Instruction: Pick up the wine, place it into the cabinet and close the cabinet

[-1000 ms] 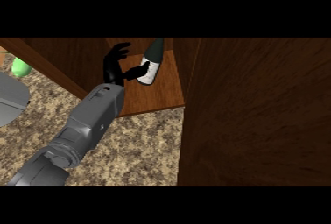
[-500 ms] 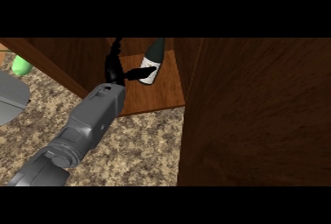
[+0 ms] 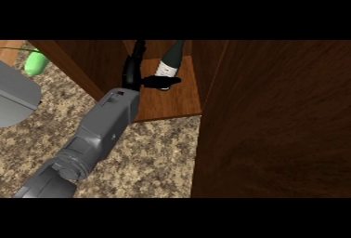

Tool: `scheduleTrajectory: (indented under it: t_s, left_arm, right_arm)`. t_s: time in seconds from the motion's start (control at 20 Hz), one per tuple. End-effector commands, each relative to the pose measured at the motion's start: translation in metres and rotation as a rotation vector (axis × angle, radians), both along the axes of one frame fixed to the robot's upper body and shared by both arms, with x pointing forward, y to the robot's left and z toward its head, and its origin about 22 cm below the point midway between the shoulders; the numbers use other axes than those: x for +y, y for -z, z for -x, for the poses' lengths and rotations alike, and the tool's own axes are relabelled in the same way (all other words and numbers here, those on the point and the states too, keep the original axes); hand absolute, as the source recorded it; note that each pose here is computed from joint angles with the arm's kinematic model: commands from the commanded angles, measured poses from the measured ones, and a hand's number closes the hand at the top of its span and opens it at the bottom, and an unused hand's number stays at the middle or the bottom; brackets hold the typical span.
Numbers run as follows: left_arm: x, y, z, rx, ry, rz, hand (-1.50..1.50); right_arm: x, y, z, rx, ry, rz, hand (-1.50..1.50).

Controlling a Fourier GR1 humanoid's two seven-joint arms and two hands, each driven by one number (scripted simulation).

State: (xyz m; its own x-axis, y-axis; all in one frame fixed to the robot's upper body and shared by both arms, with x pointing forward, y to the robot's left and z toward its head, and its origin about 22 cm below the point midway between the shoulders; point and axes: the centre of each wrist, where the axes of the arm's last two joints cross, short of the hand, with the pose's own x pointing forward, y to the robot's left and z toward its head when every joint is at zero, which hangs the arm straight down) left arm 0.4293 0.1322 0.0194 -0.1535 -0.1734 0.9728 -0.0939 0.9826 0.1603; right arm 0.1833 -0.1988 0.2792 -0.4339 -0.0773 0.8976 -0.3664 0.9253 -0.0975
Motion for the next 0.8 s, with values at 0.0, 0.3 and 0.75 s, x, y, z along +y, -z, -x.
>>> scheduleTrajectory:
  t_s: [0.0,0.3,0.75]
  left_arm:
    - [0.023,-0.018,-0.010,-0.132,0.122,0.133,-1.50]
    - [0.007,-0.039,-0.017,-0.165,0.232,0.295,-1.50]
    - [-0.046,-0.032,0.007,-0.137,0.357,0.301,-1.50]
  right_arm:
    - [-0.005,-0.001,0.013,0.018,0.021,-0.009,-1.50]
    - [-0.016,-0.001,0.008,0.022,0.061,-0.018,-1.50]
    - [-0.016,-0.001,0.008,0.036,0.129,-0.018,-1.50]
